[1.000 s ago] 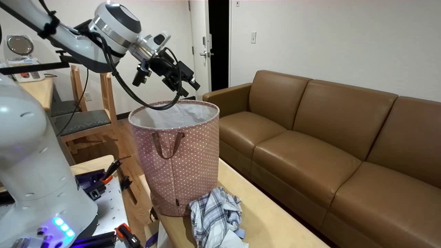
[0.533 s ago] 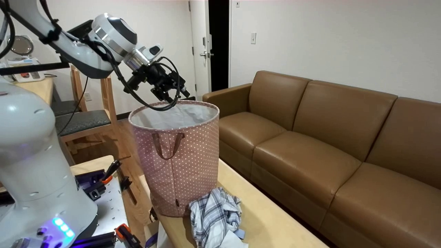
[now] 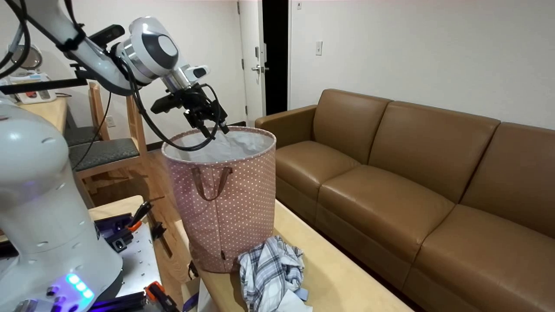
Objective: Remove three things from the carrier bag and put them on the table
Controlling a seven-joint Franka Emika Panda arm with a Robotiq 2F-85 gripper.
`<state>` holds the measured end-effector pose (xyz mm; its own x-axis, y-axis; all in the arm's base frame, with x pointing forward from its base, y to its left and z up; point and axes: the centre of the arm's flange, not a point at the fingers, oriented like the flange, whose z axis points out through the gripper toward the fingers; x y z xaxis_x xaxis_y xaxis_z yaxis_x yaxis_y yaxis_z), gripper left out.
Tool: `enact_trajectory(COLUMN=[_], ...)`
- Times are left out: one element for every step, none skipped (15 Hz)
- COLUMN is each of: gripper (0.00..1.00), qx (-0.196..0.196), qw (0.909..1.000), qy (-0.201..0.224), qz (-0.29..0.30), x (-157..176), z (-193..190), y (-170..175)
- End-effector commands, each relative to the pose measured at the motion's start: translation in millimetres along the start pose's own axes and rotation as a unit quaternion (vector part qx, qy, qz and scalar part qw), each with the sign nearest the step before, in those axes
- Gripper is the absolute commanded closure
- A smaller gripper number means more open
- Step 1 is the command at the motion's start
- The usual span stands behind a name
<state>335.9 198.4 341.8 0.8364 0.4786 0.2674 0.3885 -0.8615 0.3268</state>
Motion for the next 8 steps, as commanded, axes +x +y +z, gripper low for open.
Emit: enact_trajectory(gripper=[0.0,0.0,0.0,0.0,0.0,0.0,0.0,0.0], qx=[0.083,0.093,0.103,0.111,0.119,0.135,0.142,0.154], qw=[0.9953,0.9941,0.9926,0.991,0.9895,0.9861,0.9839,0.9809], qy=[-0.049,-0.055,-0.064,-0.074,-0.082,-0.097,-0.107,-0.117], qz=[-0.003,-0.002,0.003,0.005,0.009,0.008,0.013,0.016], x=[27.4,28.8,29.4,27.9,25.9,22.0,18.1,12.6], z=[33.8,50.1,64.6,84.6,100.6,120.9,137.9,157.6], y=[-18.3,-21.9,-25.9,-31.4,-36.2,-44.1,-51.0,-58.6])
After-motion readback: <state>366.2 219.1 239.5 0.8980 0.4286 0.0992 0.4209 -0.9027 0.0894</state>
